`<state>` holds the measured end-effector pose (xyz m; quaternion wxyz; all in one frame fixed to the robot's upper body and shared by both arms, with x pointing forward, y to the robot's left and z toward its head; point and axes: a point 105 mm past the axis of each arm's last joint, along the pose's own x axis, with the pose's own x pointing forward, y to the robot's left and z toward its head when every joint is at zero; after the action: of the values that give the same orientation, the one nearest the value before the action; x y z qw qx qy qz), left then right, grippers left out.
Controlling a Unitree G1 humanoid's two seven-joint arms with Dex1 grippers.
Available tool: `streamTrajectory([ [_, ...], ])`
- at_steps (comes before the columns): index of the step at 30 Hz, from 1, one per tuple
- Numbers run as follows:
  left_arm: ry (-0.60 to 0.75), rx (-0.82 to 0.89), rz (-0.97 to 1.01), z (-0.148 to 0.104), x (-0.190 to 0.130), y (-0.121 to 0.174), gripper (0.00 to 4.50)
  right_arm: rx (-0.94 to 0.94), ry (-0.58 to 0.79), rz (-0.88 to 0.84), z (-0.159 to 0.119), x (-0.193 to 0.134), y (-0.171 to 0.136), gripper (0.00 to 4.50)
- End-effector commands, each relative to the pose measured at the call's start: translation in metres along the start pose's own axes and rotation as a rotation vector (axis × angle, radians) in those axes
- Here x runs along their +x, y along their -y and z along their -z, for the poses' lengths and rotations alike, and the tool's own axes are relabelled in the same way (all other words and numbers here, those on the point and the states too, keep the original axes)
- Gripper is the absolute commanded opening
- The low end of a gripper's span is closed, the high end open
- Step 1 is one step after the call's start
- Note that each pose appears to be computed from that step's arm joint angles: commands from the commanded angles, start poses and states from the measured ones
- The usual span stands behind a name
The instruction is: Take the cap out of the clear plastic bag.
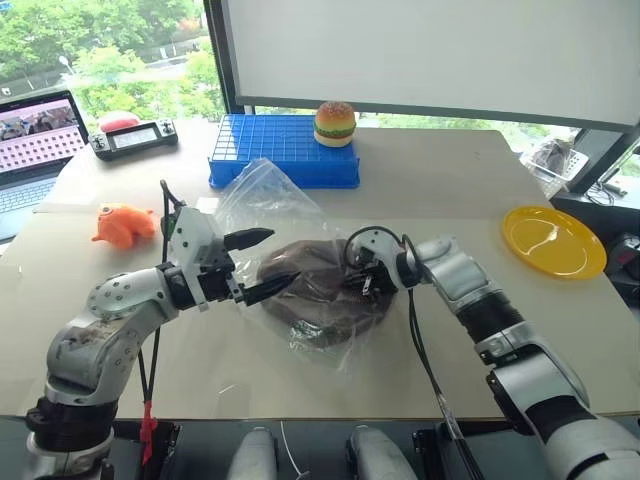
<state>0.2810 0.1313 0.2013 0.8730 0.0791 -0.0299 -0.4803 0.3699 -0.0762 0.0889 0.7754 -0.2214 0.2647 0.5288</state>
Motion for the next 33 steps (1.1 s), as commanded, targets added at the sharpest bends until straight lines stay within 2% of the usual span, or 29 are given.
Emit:
streamTrajectory([
  [1, 0.026, 0.047, 0.009, -0.008, 0.002, 0.002, 4.5, 0.101, -0.145, -0.066, 0.057, 0.023, -0.021, 0.02],
  [3, 0.025, 0.047, 0.01, -0.008, 0.001, 0.002, 4.5, 0.089, -0.132, -0.046, 0.054, 0.024, -0.019, 0.02],
  [7, 0.022, 0.048, 0.013, -0.007, 0.0, 0.002, 4.5, 0.026, -0.071, 0.016, 0.031, 0.018, -0.008, 0.02],
  [11, 0.02, 0.045, 0.017, -0.006, -0.001, 0.001, 4.5, -0.039, 0.034, 0.056, -0.008, 0.0, -0.001, 0.02],
  [15, 0.011, 0.043, 0.018, -0.003, -0.002, -0.001, 4.5, -0.07, 0.157, 0.053, -0.047, -0.033, -0.003, 0.02],
  [18, 0.009, 0.043, 0.023, -0.002, -0.002, -0.001, 4.5, -0.064, 0.222, 0.034, -0.065, -0.059, -0.01, 0.8],
  [23, 0.003, 0.038, 0.029, 0.001, -0.001, 0.0, 4.5, -0.071, 0.309, -0.026, -0.089, -0.097, -0.029, 2.48],
  [27, 0.001, 0.036, 0.031, 0.002, 0.001, 0.0, 4.5, -0.196, 0.35, -0.128, -0.096, -0.122, -0.059, 3.79],
  [29, 0.0, 0.036, 0.032, 0.003, 0.002, -0.001, 4.5, -0.333, 0.323, -0.222, -0.086, -0.127, -0.091, 4.41],
  [33, 0.002, 0.036, 0.037, 0.004, 0.003, 0.0, 4.5, -0.435, 0.181, -0.274, -0.056, -0.11, -0.116, 4.48],
])
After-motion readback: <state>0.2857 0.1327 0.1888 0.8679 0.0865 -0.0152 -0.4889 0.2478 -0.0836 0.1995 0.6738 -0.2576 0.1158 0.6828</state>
